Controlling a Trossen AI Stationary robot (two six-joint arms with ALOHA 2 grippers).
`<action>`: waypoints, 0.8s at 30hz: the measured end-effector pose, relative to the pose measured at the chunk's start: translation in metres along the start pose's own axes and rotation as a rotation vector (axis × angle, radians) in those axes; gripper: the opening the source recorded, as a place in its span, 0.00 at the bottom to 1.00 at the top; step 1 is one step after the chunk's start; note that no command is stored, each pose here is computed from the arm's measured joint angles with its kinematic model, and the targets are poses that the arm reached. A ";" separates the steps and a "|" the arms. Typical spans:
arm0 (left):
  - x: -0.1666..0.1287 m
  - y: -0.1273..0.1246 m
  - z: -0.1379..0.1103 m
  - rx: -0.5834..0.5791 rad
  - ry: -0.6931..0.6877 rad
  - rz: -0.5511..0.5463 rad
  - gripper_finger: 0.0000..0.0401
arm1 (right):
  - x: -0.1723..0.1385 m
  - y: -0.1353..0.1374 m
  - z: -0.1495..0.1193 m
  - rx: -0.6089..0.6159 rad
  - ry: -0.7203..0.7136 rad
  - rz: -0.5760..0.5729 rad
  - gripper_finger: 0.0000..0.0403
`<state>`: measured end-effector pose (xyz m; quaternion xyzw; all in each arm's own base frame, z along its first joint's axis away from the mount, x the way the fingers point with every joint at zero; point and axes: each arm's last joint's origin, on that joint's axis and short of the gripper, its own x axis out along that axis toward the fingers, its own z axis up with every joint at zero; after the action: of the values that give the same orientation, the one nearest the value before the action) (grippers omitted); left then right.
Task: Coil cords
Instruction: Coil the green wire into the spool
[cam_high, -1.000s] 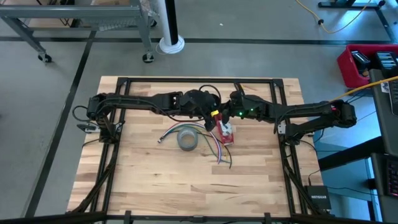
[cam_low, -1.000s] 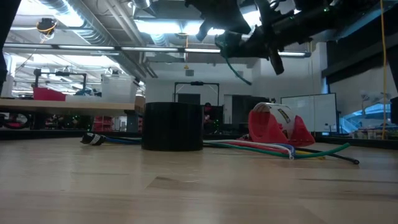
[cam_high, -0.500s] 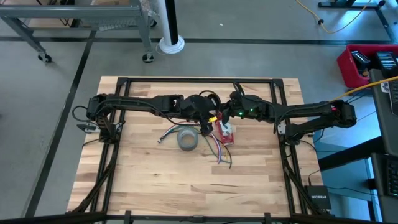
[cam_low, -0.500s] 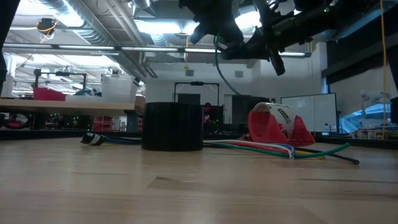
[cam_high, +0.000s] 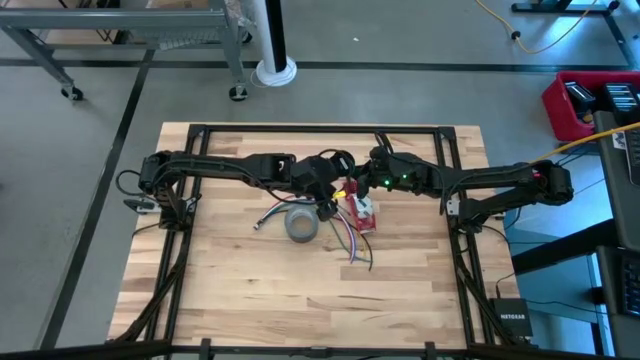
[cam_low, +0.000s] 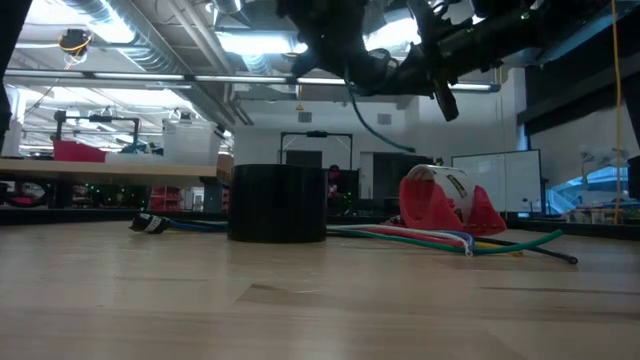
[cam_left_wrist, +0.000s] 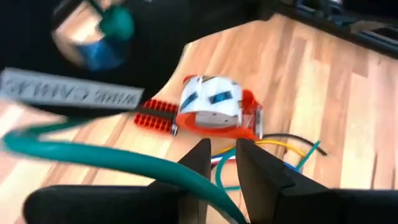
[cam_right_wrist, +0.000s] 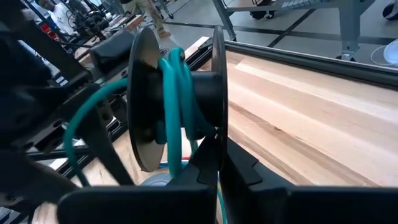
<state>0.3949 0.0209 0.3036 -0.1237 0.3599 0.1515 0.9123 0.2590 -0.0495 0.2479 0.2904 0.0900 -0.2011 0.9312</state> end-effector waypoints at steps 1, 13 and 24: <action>0.000 0.000 -0.001 -0.014 0.008 0.004 0.17 | 0.000 0.000 0.000 -0.004 0.000 0.000 0.01; -0.001 0.005 -0.014 0.001 0.147 0.054 0.07 | 0.000 0.000 0.000 -0.007 0.003 -0.004 0.01; -0.004 0.009 -0.027 -0.006 0.273 0.101 0.07 | 0.000 -0.001 -0.002 -0.011 0.017 -0.015 0.01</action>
<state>0.3721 0.0193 0.2867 -0.1275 0.4862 0.1801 0.8455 0.2583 -0.0494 0.2458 0.2862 0.1012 -0.2051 0.9305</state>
